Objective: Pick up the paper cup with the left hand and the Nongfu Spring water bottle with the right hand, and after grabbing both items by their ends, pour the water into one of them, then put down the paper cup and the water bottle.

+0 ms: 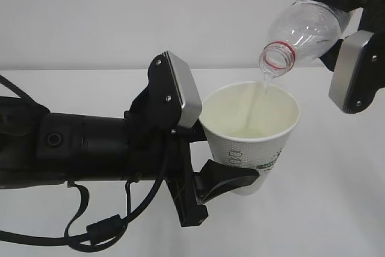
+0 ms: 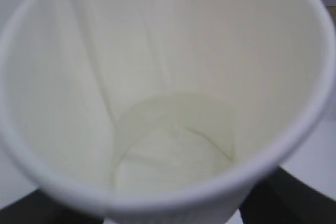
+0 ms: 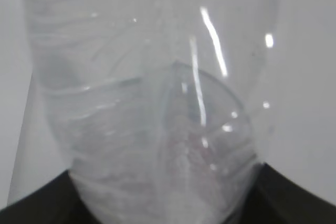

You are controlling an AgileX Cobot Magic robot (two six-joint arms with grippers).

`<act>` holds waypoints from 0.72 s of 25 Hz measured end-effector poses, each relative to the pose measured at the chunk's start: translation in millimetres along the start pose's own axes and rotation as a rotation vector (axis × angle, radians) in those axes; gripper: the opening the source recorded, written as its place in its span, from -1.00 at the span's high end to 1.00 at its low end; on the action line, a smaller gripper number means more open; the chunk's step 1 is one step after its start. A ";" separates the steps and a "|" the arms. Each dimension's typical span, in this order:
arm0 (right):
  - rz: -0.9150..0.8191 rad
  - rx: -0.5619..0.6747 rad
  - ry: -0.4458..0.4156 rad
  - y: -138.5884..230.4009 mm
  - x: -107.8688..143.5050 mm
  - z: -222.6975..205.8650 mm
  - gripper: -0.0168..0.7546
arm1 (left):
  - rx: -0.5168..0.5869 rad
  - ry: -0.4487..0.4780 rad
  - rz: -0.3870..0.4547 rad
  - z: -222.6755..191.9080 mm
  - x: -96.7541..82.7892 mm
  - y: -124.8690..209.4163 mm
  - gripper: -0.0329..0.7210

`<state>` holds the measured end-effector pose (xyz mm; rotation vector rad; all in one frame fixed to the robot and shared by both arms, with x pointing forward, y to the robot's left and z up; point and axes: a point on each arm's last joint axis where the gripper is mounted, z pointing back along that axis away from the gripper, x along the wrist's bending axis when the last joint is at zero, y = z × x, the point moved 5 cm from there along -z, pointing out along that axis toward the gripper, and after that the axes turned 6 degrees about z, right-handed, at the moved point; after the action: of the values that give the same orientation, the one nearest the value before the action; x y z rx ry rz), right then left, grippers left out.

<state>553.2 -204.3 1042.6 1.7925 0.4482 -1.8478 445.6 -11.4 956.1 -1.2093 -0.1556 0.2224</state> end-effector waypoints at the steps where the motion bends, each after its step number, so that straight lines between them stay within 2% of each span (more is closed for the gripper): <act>1: 0.000 0.000 0.000 0.0 0.0 0.0 -0.18 | 0.000 0.000 0.000 0.0 0.0 0.0 -0.40; 18: 0.007 0.001 0.001 0.3 -0.3 -0.1 -0.18 | 0.003 -0.002 0.000 0.0 0.3 0.5 -0.40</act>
<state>553.4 -204.4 1042.9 1.7942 0.4411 -1.8431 445.8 -11.1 955.6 -1.2059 -0.1571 0.2238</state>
